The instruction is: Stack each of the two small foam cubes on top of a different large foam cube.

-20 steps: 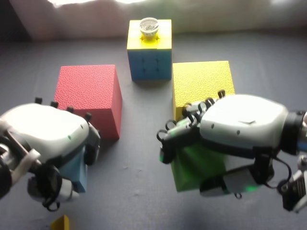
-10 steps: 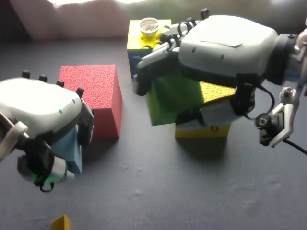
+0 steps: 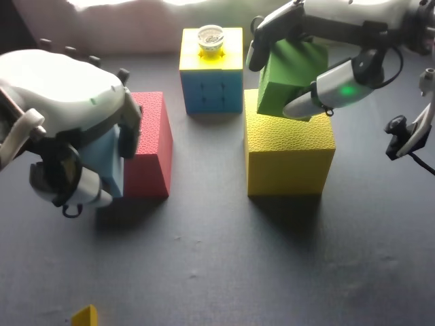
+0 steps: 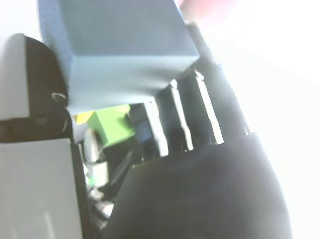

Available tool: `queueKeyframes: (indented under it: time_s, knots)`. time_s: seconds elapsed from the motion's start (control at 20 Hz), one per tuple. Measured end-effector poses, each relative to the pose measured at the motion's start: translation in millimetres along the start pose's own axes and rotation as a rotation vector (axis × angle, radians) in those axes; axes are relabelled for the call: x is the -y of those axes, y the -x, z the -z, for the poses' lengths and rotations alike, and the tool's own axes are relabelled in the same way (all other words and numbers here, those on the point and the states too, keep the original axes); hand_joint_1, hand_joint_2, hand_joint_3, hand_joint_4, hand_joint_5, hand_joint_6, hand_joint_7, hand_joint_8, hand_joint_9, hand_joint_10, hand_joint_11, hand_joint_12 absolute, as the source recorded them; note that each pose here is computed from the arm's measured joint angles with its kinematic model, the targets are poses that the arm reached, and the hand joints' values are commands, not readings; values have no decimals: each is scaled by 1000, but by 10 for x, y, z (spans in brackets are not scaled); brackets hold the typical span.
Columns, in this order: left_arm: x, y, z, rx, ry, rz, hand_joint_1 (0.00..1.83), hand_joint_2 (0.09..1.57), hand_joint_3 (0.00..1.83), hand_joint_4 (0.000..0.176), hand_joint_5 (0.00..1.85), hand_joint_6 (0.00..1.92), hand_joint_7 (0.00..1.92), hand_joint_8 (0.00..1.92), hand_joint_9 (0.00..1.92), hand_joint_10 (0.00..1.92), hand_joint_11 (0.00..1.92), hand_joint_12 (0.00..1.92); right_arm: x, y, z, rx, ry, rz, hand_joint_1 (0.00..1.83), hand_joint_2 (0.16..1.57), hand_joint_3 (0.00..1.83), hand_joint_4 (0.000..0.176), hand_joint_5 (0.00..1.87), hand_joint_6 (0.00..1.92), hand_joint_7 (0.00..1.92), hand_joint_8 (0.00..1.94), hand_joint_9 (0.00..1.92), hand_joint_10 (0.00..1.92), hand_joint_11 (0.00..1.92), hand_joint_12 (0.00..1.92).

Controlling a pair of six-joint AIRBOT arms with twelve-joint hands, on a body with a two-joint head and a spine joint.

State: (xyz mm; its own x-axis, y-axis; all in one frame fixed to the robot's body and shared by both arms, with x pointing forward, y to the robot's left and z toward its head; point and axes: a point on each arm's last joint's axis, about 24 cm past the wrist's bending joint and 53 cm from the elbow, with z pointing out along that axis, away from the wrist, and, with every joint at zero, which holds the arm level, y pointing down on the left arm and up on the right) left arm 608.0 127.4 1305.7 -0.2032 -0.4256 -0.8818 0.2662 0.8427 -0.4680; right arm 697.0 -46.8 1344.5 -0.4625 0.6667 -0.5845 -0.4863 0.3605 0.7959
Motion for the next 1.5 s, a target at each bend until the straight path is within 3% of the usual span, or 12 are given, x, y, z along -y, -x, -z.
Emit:
queueKeyframes:
  time_s: [0.05,0.1,0.2,0.3,0.35,0.45,0.5,0.8,1.15,1.35,1.45,1.5]
  knots:
    - [20,22,0,9,-8,-15,1265,1114,0,0,1036,682,972,1285,830,1494,636,1850,27,-37,-21,-12,-12,-9,1200,1195,1,0,867,999,814,1420,683,1001,288,1443]
    - [22,35,-1,17,-10,-38,1271,1096,0,0,1052,678,1023,1187,850,1411,653,1780,61,-95,-45,-32,-28,-11,1191,1203,2,0,815,1085,833,1386,698,968,306,1428]
    - [-13,-12,-19,-1,-8,-57,1261,1095,1,0,1058,694,1013,1181,840,1391,619,1779,129,-153,-59,-54,-54,-27,1190,1204,0,0,816,1088,839,1374,716,927,311,1426]
    - [-172,-196,-136,-87,-2,-21,1258,1099,2,0,1050,714,1004,1197,845,1381,603,1751,187,-183,-67,-67,-75,-33,1203,1195,0,0,852,1012,839,1394,726,957,335,1439]
    - [-200,-245,-137,-105,4,-35,1264,1104,2,0,1037,709,997,1228,840,1423,616,1791,189,-180,-68,-67,-75,-30,1199,1197,1,0,845,1029,833,1396,724,961,344,1433]
    - [-150,-178,-147,-87,-21,-51,1255,1127,4,0,1012,714,936,1352,804,1589,622,1906,231,-174,-55,-62,-80,-34,1188,1206,1,0,819,1081,823,1398,723,952,325,1438]
    - [-126,-94,-168,-64,-39,-69,1260,1120,0,0,1016,723,964,1301,828,1514,608,1838,231,-173,-60,-62,-79,-26,1194,1197,0,0,848,1041,832,1381,729,963,333,1438]
    - [-166,-49,-251,-65,-48,-48,1267,1112,0,0,1030,691,985,1266,860,1432,644,1760,257,-208,-68,-52,-65,16,1179,1202,0,0,812,1133,840,1329,764,871,345,1396]
    - [-195,-14,-448,-69,-72,-40,1252,1145,4,0,986,748,896,1418,786,1667,660,1909,361,-272,-64,-32,-61,54,1188,1193,0,0,846,1069,841,1342,751,848,301,1430]
    - [-169,28,-578,-60,-97,-29,1264,1121,0,0,1002,748,974,1283,830,1516,650,1870,384,-301,-62,-28,-57,67,1188,1198,0,0,839,1075,834,1360,762,860,326,1390]
    - [-184,64,-609,-52,-101,-18,1263,1124,0,0,1010,718,955,1320,826,1551,637,1897,392,-306,-60,-23,-54,73,1177,1209,1,0,827,1110,804,1388,744,845,339,1384]
    - [-193,72,-638,-51,-100,-15,1349,1135,13,0,967,753,950,1227,787,1528,601,1887,392,-300,-57,-18,-50,75,1178,1207,0,0,833,1104,808,1379,746,839,340,1376]
